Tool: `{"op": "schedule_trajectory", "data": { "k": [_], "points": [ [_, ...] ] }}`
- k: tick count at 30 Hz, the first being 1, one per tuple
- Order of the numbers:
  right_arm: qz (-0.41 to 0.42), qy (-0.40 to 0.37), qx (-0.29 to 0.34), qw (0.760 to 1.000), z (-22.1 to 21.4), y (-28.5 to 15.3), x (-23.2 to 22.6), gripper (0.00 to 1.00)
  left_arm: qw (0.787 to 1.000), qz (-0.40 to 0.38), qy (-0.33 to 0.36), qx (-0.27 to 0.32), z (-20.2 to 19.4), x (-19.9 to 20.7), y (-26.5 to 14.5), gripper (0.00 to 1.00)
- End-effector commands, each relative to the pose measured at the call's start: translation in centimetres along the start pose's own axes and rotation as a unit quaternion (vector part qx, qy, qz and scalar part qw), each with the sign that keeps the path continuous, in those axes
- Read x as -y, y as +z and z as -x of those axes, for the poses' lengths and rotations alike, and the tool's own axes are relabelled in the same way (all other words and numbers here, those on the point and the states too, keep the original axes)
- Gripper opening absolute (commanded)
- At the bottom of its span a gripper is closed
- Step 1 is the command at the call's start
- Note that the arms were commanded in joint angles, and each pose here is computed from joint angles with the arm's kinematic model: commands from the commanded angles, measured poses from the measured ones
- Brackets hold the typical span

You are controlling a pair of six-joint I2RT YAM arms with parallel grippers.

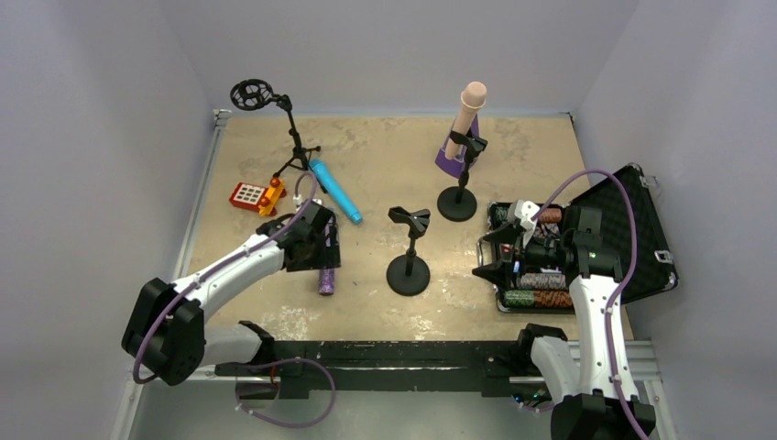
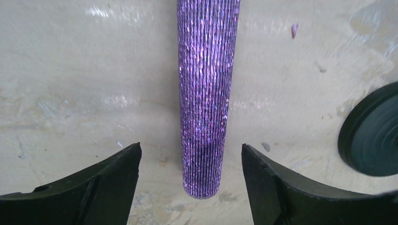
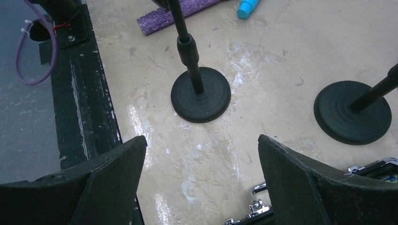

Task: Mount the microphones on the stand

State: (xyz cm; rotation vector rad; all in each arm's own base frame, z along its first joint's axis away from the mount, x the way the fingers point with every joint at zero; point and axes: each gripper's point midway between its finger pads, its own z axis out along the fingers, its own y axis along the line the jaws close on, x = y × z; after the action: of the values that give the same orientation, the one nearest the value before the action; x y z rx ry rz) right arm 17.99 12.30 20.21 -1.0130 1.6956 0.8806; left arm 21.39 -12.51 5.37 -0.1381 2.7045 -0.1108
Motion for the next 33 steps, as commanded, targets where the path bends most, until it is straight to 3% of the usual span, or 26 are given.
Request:
{"op": "schedule_trajectory", "data": {
  "k": [1, 8, 19, 29, 33],
  "points": [
    [0.006, -0.025, 0.019, 0.999, 1.7, -0.4, -0.6, 0.93, 1.000, 0.010, 0.016, 0.017, 3.9, -0.2, -0.6, 0.82],
    [0.007, -0.027, 0.020, 0.999, 1.8, -0.4, -0.7, 0.93, 0.998, 0.005, 0.058, -0.022, 8.4, 1.5, 1.3, 0.82],
    [0.009, -0.029, 0.022, 0.999, 1.9, -0.4, -0.8, 0.93, 0.988, 0.019, 0.098, -0.120, 7.1, 2.2, 5.5, 0.76],
    [0.008, -0.030, 0.023, 0.999, 1.9, -0.4, -0.9, 0.93, 0.983, 0.003, 0.100, -0.152, 5.2, 2.3, 6.7, 0.52],
    [0.009, -0.031, 0.022, 0.999, 1.9, -0.4, -0.9, 0.93, 0.985, 0.003, 0.100, -0.140, 5.2, 2.1, 6.3, 0.18]
  ]
}}
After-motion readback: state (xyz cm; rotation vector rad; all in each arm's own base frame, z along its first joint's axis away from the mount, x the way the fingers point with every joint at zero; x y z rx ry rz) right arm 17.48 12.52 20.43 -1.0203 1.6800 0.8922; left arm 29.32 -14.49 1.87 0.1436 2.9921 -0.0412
